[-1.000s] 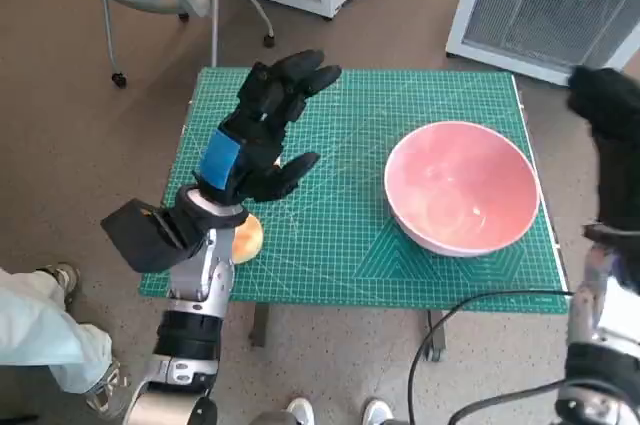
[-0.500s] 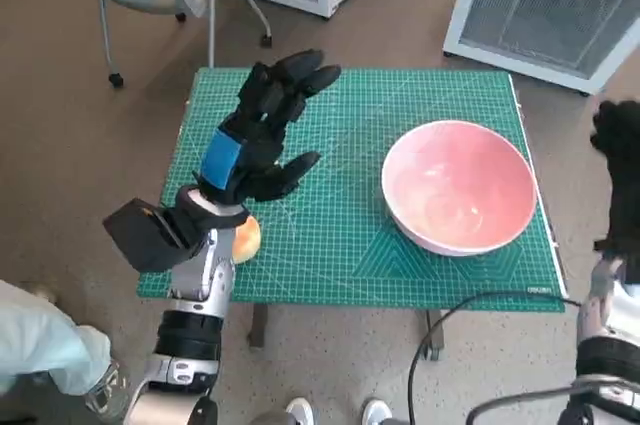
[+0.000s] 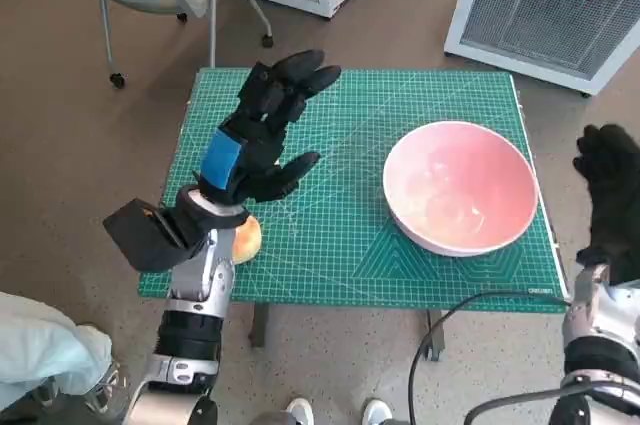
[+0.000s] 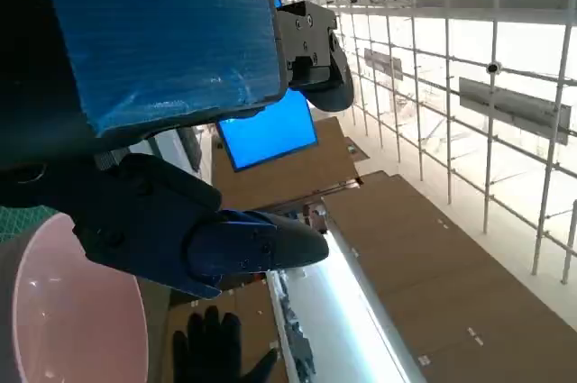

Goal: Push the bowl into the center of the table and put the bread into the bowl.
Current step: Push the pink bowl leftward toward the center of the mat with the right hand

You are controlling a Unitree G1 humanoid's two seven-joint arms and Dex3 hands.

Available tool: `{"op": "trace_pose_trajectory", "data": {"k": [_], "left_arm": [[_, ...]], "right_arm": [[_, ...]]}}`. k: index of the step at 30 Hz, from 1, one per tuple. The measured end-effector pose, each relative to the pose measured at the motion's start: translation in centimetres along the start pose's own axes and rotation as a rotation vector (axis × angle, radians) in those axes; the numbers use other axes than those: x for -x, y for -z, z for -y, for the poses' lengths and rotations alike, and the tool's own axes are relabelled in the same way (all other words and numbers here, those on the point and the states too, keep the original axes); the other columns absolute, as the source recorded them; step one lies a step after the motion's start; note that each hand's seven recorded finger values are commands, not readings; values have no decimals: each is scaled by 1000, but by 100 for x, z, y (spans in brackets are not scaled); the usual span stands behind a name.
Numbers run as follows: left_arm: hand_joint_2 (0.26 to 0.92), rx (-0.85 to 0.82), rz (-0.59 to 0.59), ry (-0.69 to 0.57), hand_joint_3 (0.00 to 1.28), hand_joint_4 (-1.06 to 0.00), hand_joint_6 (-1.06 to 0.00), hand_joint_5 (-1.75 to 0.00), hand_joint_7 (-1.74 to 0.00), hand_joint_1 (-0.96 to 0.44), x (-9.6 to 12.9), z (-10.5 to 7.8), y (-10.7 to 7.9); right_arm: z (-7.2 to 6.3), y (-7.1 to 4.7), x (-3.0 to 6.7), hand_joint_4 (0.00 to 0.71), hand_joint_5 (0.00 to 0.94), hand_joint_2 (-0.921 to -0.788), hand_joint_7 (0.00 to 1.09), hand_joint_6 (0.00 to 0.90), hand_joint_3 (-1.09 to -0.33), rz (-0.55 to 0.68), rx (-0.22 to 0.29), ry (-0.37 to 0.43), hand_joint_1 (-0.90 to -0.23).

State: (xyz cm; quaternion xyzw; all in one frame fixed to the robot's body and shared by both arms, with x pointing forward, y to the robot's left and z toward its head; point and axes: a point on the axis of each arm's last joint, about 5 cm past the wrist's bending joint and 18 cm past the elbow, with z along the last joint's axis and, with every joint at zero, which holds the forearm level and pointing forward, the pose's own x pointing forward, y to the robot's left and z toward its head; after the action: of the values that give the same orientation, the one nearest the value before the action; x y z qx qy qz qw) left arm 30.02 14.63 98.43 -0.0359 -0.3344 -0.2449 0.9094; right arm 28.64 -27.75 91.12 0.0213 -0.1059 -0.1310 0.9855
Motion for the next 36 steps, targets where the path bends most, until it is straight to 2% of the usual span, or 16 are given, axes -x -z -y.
{"op": "trace_pose_trajectory", "data": {"k": [11, 24, 36], "left_arm": [[921, -3, -2, -1, 334, -28, 1, -610, -704, -527, 4, -13, -4], [921, -16, -3, -4, 325, -42, 1, -600, -706, -532, 12, -42, -19], [921, -48, -9, -19, 318, -73, 1, -548, -704, -536, 73, -102, -45]], "right_arm": [[-185, 100, 20, 33, 8, -921, 253, 24, -771, -61, -58, -25, -480], [-524, 169, -2, 30, 3, -921, 255, 15, -784, -136, -133, -89, -478], [-832, 140, -80, 33, 3, -921, 254, 20, -774, -210, -236, -144, -492]]}}
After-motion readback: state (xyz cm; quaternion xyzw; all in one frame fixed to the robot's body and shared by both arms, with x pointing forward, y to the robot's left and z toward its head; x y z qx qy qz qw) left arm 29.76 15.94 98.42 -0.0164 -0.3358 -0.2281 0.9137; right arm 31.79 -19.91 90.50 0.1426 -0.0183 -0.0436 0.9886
